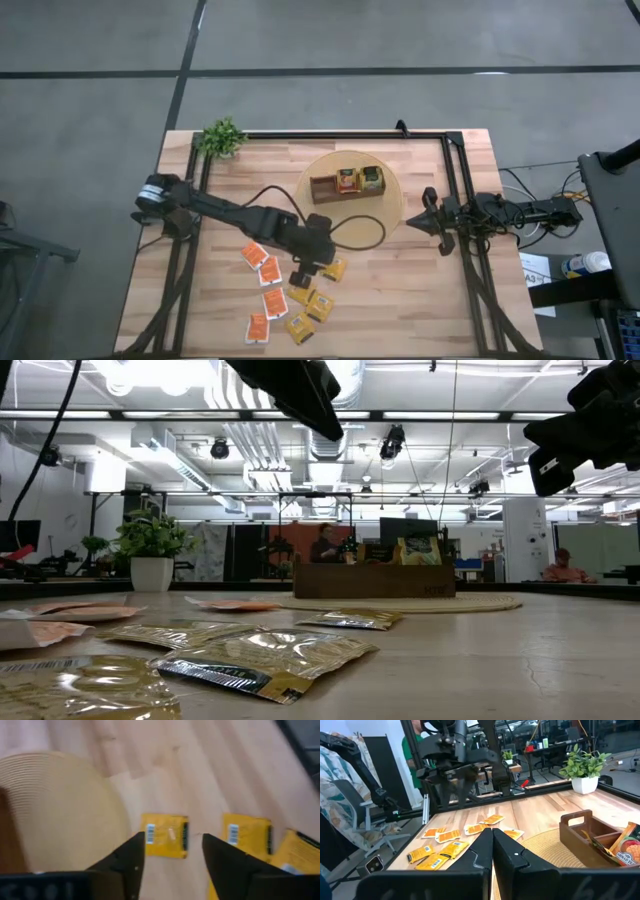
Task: Pick & Place Tea
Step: Put the orange tea bag into the middle section of the wooden organizer
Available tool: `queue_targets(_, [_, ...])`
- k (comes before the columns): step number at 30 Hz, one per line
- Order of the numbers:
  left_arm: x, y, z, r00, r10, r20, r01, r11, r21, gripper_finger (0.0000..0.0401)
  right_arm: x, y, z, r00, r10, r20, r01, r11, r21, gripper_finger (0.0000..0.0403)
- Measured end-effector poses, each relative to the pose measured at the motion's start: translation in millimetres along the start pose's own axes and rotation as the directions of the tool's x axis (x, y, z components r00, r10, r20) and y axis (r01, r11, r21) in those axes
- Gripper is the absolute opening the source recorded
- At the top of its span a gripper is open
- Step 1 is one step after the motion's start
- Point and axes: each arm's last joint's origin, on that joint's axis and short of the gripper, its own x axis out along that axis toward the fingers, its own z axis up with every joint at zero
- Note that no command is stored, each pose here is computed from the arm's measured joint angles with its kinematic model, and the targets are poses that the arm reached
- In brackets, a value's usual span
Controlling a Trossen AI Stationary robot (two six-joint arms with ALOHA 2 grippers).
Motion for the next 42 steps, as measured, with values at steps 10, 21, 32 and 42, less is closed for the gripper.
queue_targets(10, [23.3,-0.2,0.6,0.998,0.018,-0.057,-0.019,1.000,-0.015,0.0258,0.0,0.0,0.0,1.000,0.000,0.000,0.000,1.000,0.000,0.0008])
queue_targets(21, [57.5,-1.8,-3.4,0.990,0.010,-0.142,-0.012,1.000,-0.012,0.0259,0.1,0.0,-0.2,1.000,0.000,-0.002,0.000,1.000,0.000,0.0008])
queue_targets(32, [94.4,-4.9,-20.2,0.968,-0.029,-0.251,0.030,1.000,0.004,0.0259,0.1,0.0,-0.2,1.000,-0.001,-0.002,0.001,1.000,0.000,0.0008])
queue_targets(42, [124.5,-12.5,-32.3,0.950,-0.092,-0.297,0.087,0.996,-0.029,0.0259,0.2,-0.1,-0.2,1.000,-0.001,-0.003,0.001,1.000,0.000,0.0008])
